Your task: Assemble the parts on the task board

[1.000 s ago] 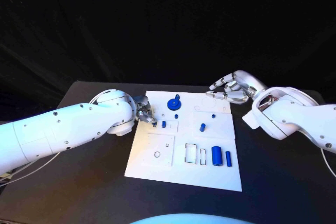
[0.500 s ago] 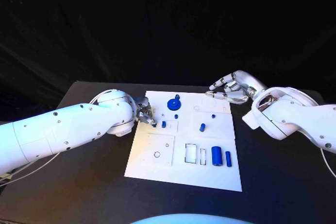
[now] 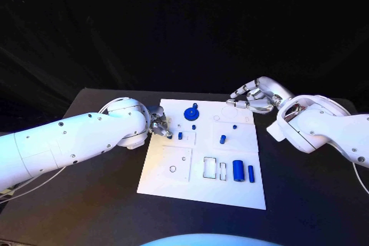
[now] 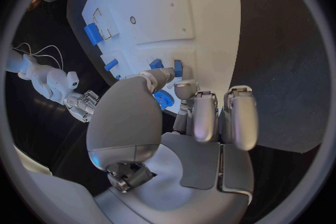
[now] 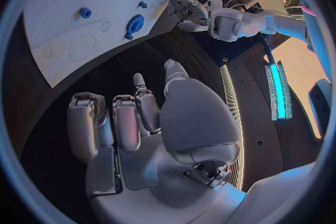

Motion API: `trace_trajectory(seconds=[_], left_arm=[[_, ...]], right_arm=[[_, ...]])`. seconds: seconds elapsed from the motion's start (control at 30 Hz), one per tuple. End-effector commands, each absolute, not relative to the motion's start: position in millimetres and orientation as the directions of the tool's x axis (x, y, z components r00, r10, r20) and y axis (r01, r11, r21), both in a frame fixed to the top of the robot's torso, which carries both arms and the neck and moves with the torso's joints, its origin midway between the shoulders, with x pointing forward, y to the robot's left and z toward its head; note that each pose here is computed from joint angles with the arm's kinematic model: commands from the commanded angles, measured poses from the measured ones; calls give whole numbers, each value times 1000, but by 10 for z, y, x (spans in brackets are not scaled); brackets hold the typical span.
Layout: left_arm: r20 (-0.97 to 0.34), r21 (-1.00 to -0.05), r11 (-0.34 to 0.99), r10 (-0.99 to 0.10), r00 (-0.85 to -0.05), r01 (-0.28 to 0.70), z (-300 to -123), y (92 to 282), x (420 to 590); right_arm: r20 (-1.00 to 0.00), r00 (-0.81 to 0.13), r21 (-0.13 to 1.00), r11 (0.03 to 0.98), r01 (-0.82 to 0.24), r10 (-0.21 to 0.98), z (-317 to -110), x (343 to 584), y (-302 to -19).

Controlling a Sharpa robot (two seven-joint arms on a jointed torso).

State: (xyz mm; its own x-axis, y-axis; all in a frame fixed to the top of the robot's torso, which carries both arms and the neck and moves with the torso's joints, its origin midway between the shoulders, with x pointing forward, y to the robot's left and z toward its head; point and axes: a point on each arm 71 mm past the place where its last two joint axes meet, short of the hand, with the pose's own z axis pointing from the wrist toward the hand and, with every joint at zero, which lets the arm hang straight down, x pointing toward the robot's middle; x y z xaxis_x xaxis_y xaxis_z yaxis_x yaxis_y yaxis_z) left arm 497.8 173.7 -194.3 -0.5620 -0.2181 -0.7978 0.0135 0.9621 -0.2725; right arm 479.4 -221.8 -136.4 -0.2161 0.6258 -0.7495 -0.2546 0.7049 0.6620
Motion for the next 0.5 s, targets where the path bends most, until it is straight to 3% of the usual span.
trace_trajectory(seconds=[0.03, 0.5], left_arm=[[-793, -256, 967, -198, -576, 21, -1965, 1724, 4969], [-794, -232, 972, -171, -583, 31, -2003, 1666, 4993]], right_arm=[[-751, -226, 660, 703, -264, 620, -1368, 4789, -2200], [-751, -225, 660, 703, -264, 621, -1369, 4785, -2202]])
